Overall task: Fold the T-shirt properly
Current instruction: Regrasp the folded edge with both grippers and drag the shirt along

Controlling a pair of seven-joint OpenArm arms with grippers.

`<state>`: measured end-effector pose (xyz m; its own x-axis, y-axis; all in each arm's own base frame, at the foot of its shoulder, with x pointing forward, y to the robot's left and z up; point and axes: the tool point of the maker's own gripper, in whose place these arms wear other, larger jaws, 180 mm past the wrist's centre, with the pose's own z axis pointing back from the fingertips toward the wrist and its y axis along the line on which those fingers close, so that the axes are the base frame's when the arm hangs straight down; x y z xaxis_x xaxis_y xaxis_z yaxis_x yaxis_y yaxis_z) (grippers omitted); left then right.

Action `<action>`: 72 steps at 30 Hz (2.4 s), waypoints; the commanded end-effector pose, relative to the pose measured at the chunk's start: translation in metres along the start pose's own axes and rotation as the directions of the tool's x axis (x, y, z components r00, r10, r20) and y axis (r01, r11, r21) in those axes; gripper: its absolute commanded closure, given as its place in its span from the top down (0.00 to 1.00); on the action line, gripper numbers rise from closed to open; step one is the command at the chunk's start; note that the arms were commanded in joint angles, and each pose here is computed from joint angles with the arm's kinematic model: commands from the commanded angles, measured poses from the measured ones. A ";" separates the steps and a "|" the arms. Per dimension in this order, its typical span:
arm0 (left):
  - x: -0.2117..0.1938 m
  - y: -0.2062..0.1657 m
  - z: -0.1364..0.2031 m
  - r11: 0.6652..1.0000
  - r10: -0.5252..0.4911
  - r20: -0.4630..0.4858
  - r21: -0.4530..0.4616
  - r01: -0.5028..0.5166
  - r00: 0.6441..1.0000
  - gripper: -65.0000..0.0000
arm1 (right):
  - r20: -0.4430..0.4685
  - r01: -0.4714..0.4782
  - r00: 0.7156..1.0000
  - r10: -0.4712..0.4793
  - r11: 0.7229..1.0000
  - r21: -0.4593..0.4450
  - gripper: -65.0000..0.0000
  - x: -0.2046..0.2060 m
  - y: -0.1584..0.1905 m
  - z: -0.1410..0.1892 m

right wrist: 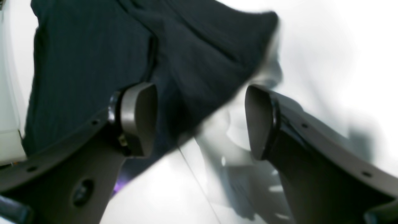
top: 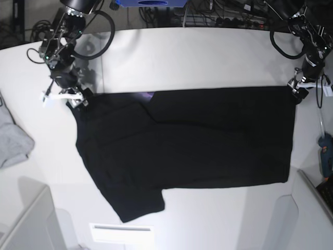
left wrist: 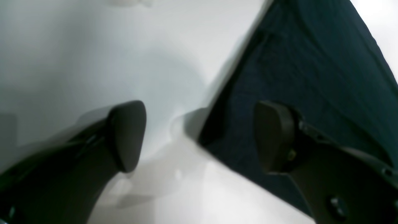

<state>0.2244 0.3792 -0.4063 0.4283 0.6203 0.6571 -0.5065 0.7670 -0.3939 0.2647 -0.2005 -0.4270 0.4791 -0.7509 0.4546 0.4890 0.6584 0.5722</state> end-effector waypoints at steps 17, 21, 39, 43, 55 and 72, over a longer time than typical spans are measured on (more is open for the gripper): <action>-0.024 -0.022 -0.025 0.998 -0.009 -0.096 -0.061 0.003 0.995 0.24 | 0.002 0.019 1.000 -0.019 0.999 -0.032 0.62 0.001 -0.018 -0.014; -0.024 -0.023 -0.025 0.998 -0.013 -0.098 -0.063 0.006 0.995 0.00 | 0.038 0.022 0.999 -0.020 0.999 -0.035 0.40 0.005 -0.020 -0.017; -0.027 0.010 -0.004 0.997 -0.082 -0.135 -0.007 0.081 0.988 0.00 | 0.069 -0.015 0.997 0.017 0.999 -0.037 0.00 0.005 -0.044 0.002; -0.023 0.018 0.009 0.991 -0.132 -0.135 0.007 0.134 0.982 0.00 | 0.082 -0.048 0.995 0.051 0.998 -0.049 0.00 0.005 -0.048 0.017; -0.032 0.027 0.051 0.964 -0.256 -0.164 0.027 0.264 0.953 0.00 | 0.079 -0.120 0.989 0.129 0.987 -0.109 0.00 -0.007 -0.067 0.067; -0.043 0.040 0.075 0.948 -0.299 -0.207 0.047 0.315 0.931 0.00 | 0.018 -0.045 0.999 0.047 0.991 -0.123 0.00 -0.039 -0.091 0.098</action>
<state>0.1254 0.3608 -0.4134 0.7200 0.4051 0.5634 -0.3864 0.9084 -0.1595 0.1280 -0.2294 -0.4375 0.5091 -0.7249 0.4640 0.5567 0.6885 0.4648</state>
